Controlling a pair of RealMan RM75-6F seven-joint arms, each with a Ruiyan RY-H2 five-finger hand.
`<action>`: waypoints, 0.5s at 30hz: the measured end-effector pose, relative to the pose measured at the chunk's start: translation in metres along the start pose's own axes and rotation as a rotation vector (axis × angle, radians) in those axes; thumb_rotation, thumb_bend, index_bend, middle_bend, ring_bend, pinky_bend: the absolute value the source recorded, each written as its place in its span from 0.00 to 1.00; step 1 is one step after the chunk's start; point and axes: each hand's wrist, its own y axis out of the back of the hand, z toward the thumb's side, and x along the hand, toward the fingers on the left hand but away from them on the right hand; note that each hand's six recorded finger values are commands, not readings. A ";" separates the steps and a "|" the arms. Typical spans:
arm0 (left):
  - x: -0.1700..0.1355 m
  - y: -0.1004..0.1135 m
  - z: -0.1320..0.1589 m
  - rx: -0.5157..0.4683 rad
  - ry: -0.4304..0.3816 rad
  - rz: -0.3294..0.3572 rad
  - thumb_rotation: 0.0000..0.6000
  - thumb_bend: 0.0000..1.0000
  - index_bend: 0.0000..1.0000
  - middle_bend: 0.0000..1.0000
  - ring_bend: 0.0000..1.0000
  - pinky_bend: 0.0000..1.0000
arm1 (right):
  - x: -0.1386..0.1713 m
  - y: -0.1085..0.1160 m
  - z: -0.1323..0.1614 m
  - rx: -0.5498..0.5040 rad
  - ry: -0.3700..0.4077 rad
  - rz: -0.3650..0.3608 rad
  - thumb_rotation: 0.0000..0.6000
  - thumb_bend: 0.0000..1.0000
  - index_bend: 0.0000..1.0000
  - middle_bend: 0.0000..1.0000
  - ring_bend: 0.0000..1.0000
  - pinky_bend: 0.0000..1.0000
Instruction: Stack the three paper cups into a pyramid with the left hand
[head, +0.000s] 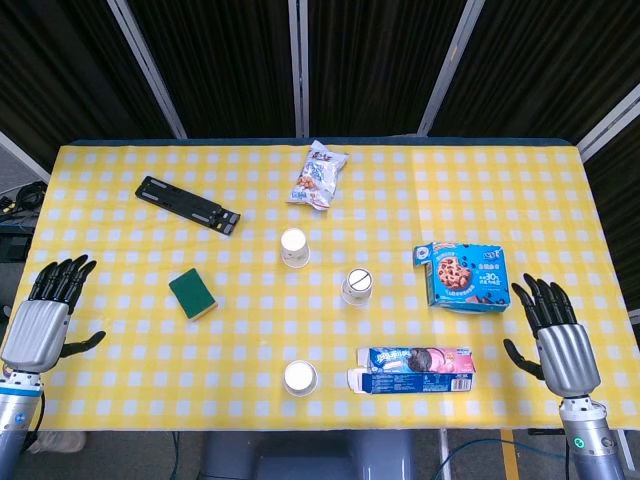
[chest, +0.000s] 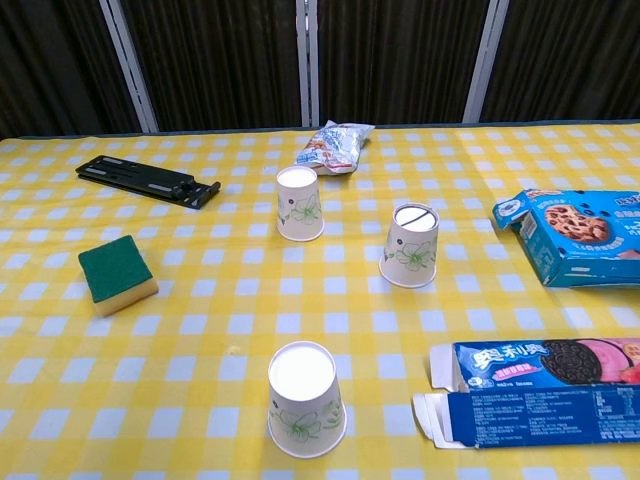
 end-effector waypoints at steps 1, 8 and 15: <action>0.000 0.000 0.000 0.000 0.000 0.000 1.00 0.00 0.00 0.00 0.00 0.00 | 0.000 0.000 0.000 0.000 0.000 0.000 1.00 0.20 0.01 0.00 0.00 0.00; -0.001 0.001 0.001 0.000 -0.003 0.002 1.00 0.00 0.00 0.00 0.00 0.00 | 0.001 0.000 0.000 -0.003 0.000 0.003 1.00 0.20 0.01 0.00 0.00 0.00; 0.000 0.000 0.001 0.000 -0.003 -0.002 1.00 0.00 0.00 0.00 0.00 0.00 | 0.000 0.001 0.001 -0.003 0.002 0.001 1.00 0.20 0.01 0.00 0.00 0.00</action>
